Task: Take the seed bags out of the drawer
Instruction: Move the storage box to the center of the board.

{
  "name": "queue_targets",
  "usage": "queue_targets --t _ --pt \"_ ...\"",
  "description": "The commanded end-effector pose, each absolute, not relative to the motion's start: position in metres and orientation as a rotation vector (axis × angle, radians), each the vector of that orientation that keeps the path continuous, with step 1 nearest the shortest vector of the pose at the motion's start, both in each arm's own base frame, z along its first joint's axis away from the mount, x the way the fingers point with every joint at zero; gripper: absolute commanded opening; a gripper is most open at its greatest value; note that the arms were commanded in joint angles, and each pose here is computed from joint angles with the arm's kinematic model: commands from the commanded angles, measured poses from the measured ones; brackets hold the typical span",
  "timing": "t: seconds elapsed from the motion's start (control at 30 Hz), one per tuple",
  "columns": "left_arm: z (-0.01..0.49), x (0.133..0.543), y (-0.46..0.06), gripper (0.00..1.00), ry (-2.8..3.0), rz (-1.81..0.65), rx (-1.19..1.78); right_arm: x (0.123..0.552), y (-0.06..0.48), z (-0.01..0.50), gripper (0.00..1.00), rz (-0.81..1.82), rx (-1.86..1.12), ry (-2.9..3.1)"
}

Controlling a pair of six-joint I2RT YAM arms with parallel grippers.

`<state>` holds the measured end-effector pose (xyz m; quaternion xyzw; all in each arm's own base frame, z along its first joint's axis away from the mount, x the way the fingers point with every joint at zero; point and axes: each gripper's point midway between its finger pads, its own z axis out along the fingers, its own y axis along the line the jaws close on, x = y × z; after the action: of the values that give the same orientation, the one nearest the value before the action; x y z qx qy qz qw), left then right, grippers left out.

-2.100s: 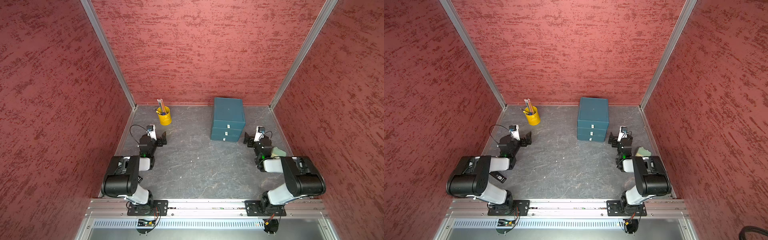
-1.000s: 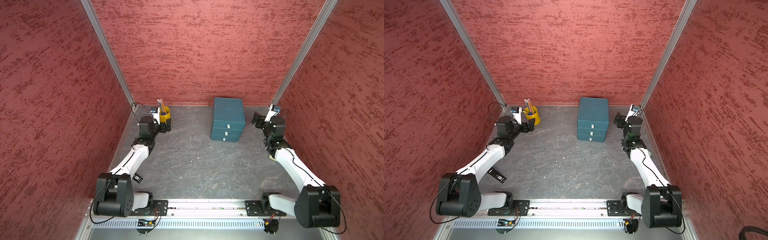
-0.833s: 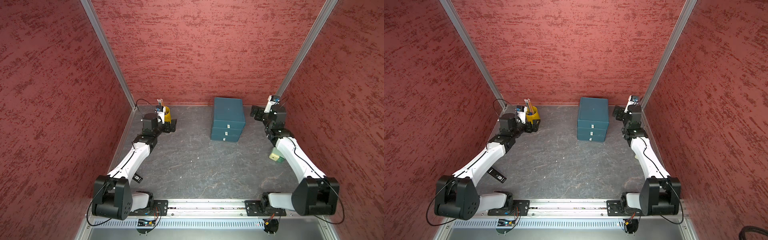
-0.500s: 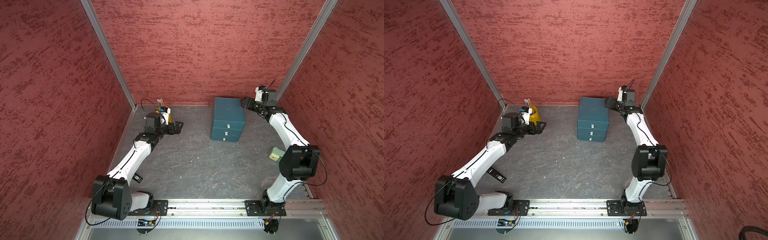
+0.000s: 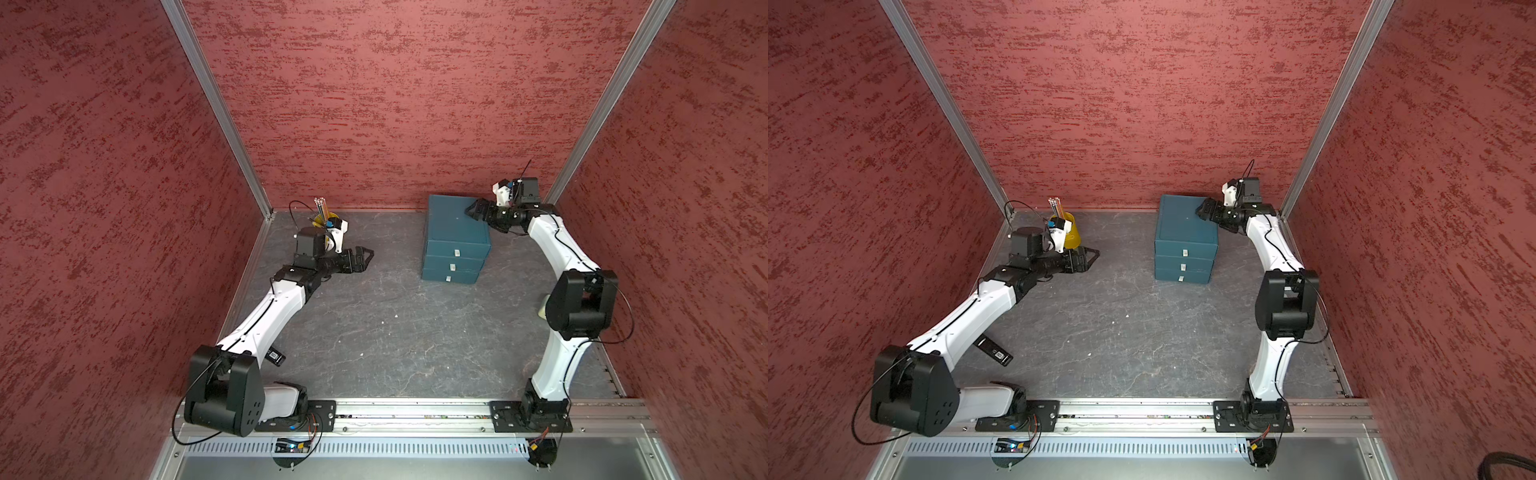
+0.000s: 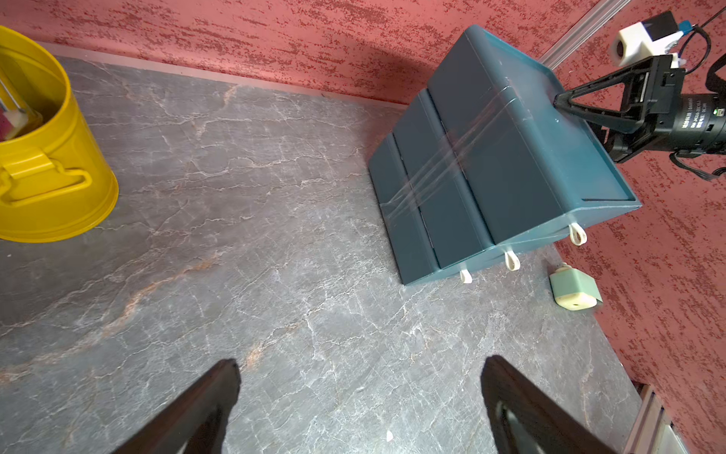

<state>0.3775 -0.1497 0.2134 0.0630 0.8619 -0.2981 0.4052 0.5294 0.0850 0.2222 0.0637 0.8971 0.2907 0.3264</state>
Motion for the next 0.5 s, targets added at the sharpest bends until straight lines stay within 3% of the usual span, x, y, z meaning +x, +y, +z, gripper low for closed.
queue_targets --t 0.0,0.47 --pt "0.215 0.378 -0.154 1.0 2.179 -0.778 0.169 0.522 0.112 0.229 0.99 0.832 0.056 2.357" --pt "0.223 0.366 -0.146 1.0 2.172 -0.753 0.168 0.491 0.194 0.215 0.99 0.923 -0.209 2.424"
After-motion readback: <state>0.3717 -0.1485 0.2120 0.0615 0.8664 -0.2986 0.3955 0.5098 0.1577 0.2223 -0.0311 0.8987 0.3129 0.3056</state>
